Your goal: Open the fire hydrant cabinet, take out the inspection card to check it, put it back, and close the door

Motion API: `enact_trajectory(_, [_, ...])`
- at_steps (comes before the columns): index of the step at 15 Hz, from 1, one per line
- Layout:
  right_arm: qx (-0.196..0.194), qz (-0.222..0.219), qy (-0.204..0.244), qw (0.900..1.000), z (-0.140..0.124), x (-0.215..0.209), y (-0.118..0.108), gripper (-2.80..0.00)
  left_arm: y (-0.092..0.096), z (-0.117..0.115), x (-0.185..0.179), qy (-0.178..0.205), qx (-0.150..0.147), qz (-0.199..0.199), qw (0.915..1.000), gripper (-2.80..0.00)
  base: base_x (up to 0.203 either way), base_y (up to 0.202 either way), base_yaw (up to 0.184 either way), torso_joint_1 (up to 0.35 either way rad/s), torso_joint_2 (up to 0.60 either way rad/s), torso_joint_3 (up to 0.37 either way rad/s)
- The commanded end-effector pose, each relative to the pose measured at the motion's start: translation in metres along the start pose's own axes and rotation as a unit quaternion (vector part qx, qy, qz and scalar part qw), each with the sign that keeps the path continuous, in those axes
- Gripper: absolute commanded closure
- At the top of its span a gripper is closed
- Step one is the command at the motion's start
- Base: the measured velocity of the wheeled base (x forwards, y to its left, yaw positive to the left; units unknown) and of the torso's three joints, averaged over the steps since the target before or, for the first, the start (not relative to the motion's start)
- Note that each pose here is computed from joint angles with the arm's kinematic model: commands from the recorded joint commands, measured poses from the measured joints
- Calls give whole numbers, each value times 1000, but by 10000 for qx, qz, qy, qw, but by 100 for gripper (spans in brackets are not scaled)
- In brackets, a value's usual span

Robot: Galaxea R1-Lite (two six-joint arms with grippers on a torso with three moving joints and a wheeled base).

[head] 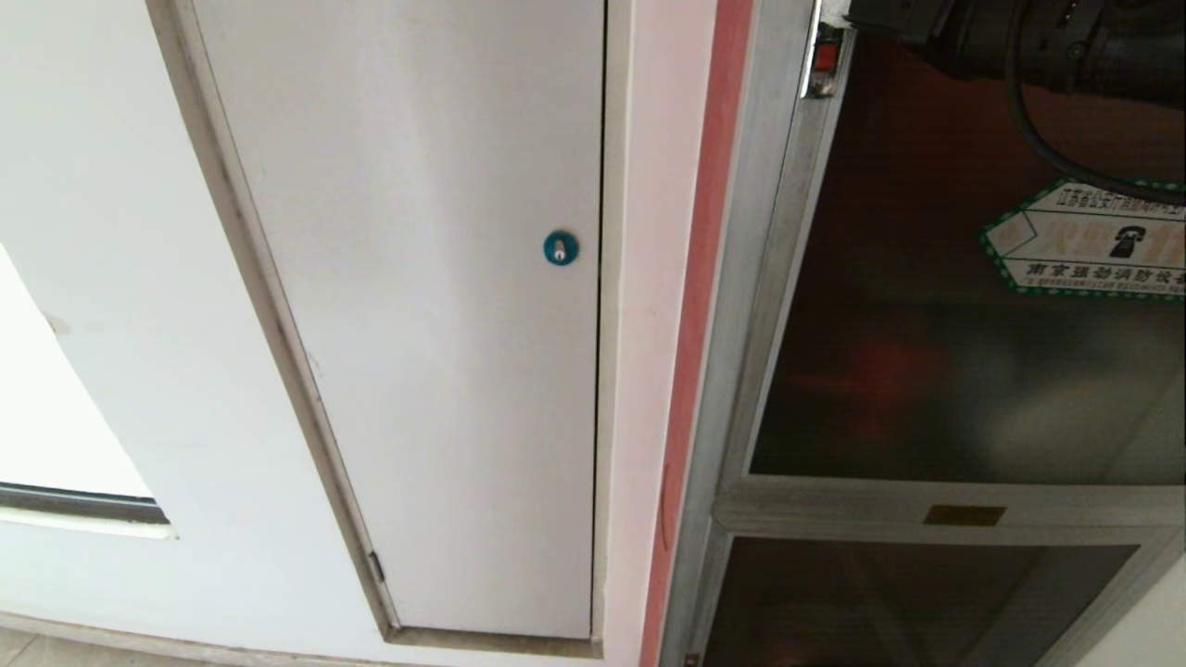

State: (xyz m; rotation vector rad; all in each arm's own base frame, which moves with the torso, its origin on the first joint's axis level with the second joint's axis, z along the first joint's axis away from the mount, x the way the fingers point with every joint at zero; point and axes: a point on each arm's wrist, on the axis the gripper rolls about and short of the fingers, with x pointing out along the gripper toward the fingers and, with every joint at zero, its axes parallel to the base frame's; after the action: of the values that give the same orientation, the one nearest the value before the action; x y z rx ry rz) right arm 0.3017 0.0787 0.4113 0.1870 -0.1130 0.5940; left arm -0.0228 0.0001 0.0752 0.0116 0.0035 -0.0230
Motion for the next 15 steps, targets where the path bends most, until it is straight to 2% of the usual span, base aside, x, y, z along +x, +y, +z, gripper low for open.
enact_trajectory(1, [28,-31,56,10000,-3,2,-3,0,0,0,0,-1,4,0,10000,0,0,0,0,0,0,0])
enact_trajectory(15, [68,-239,257,9994,-16,4,-18,0,0,0,0,-3,4,0,10000,0,0,0,0,0,0,0])
